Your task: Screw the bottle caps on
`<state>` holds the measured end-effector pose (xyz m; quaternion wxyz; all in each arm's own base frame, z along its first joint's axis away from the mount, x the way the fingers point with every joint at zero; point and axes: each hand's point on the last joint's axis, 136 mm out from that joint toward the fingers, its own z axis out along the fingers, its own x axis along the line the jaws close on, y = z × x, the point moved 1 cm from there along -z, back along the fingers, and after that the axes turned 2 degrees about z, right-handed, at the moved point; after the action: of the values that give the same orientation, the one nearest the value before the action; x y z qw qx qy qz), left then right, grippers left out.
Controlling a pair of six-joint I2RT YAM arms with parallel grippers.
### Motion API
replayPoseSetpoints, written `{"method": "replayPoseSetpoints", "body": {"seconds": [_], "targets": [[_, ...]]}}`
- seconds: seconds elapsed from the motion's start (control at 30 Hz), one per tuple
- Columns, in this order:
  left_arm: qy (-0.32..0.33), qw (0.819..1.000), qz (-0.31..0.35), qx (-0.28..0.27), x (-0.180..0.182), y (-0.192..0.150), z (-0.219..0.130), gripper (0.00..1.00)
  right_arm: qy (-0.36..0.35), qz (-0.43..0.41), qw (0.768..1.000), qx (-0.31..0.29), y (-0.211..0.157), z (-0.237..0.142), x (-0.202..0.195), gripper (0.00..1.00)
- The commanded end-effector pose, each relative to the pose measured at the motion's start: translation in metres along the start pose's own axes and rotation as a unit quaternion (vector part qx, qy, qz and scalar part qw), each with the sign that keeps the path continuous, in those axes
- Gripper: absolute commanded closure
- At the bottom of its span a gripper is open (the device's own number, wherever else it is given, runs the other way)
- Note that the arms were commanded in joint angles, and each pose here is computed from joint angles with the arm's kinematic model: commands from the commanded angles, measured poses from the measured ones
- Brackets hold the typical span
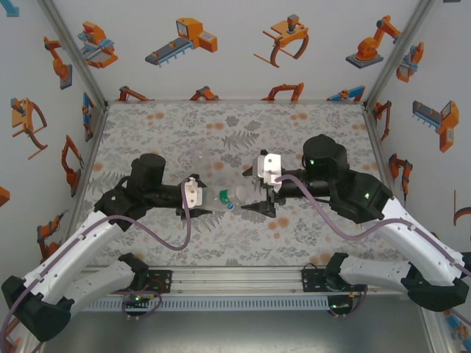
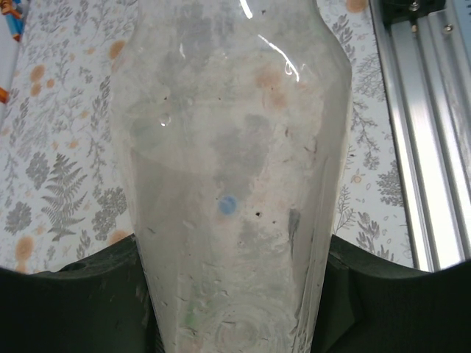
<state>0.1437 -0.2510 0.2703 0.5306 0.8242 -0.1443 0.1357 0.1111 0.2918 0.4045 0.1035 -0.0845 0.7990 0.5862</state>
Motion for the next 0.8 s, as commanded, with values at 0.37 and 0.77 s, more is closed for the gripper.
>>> {"method": "replayPoseSetpoints", "body": {"seconds": [0.37, 0.77], "targets": [[-0.043, 0.999, 0.006, -0.028, -0.0100, 0.0154, -0.0023, 1.00, 0.043, -0.033, 0.998, -0.016, 0.0032, 0.0047, 0.0120, 0.36], [-0.042, 0.999, 0.007, -0.029, -0.0097, 0.0164, -0.0026, 1.00, 0.046, -0.031, 0.998, -0.017, 0.0011, 0.0073, 0.0126, 0.42]]}}
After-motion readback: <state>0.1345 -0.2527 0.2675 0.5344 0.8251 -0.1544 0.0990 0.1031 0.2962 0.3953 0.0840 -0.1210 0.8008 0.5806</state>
